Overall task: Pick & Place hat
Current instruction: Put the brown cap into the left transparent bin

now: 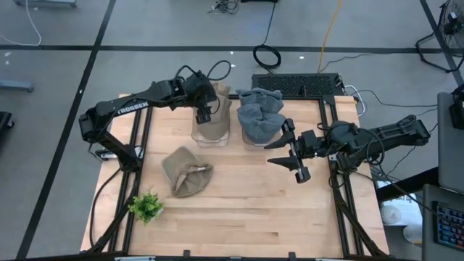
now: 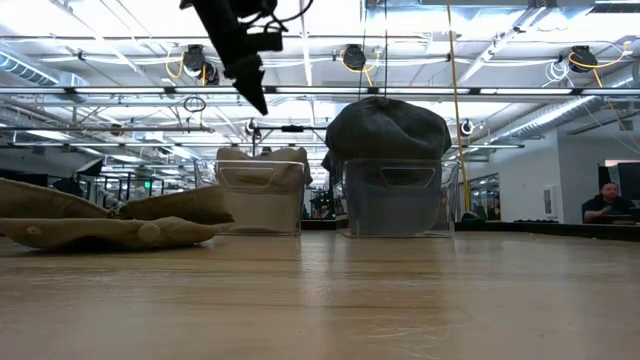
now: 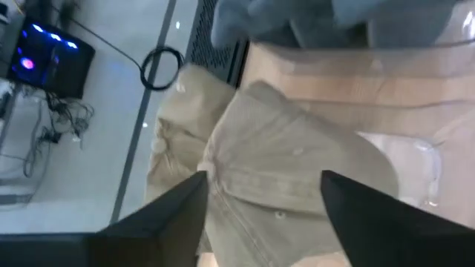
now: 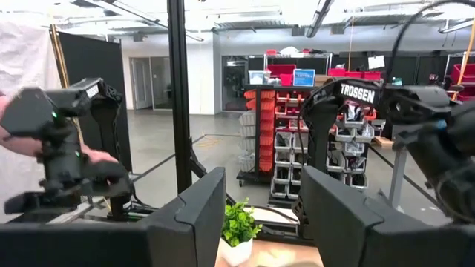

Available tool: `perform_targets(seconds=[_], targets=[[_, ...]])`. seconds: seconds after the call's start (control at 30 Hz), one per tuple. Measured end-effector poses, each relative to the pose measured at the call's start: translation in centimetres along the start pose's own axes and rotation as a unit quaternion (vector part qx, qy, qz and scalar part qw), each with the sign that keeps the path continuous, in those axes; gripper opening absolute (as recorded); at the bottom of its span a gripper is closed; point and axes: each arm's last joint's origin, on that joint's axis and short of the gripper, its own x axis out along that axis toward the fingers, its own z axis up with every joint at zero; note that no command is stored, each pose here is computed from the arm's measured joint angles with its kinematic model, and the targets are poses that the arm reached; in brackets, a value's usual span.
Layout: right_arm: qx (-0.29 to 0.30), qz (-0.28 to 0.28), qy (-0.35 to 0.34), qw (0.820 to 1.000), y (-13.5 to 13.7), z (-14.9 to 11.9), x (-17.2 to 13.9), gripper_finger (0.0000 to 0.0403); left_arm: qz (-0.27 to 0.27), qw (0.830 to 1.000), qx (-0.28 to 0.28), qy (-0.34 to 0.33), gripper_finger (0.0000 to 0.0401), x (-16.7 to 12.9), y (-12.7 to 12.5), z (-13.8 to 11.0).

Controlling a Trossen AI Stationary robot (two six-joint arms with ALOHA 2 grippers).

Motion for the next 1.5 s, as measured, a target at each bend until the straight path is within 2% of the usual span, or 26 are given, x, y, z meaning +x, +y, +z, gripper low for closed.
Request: perform_targets(seconds=[0.13, 0.3, 0.57, 0.73, 0.83, 0.93, 1.1, 1.3, 1.5], targets=[[0.000, -0.003, 0.008, 1.000, 0.0, -0.1, 0.0, 0.0165, 0.013, 1.000, 0.011, -0.014, 0.0318, -1.6, -0.3, 1.3], [0.000, -0.018, 0.011, 1.000, -0.1, -0.2, 0.0, 0.0166, 0.023, 0.999, 0.017, -0.015, 0.0344, -3.7, -0.9, 2.3], [0.000, -0.017, 0.012, 1.000, -0.1, -0.2, 0.0, 0.0166, -0.047, 0.997, -0.060, -0.003, 0.0332, -5.8, -3.0, 2.8], [0.000, -0.021, 0.012, 1.000, -0.1, -0.2, 0.0, 0.0166, -0.085, 0.993, -0.076, 0.039, 0.0318, -7.2, -5.0, 2.4], [0.016, -0.048, 0.011, 0.999, -0.3, -0.2, 0.0, 0.0165, -0.106, 0.988, -0.089, 0.062, 0.0311, -7.8, -6.5, 2.1], [0.025, -0.076, 0.009, 0.997, -0.4, -0.2, 0.0, 0.0169, -0.134, 0.981, -0.110, 0.085, 0.0306, -8.5, -7.9, 1.9], [0.024, -0.077, 0.009, 0.997, -0.4, -0.2, 0.0, 0.0177, -0.180, 0.964, -0.155, 0.120, 0.0305, -9.6, -10.1, 1.6], [0.023, -0.078, 0.009, 0.997, -0.5, -0.2, 0.0, 0.0180, -0.203, 0.944, -0.216, 0.142, 0.0305, -11.0, -12.6, 1.4], [0.024, -0.076, 0.009, 0.997, -0.4, -0.2, 0.0, 0.0180, -0.216, 0.933, -0.245, 0.154, 0.0306, -12.7, -15.4, 1.1]])
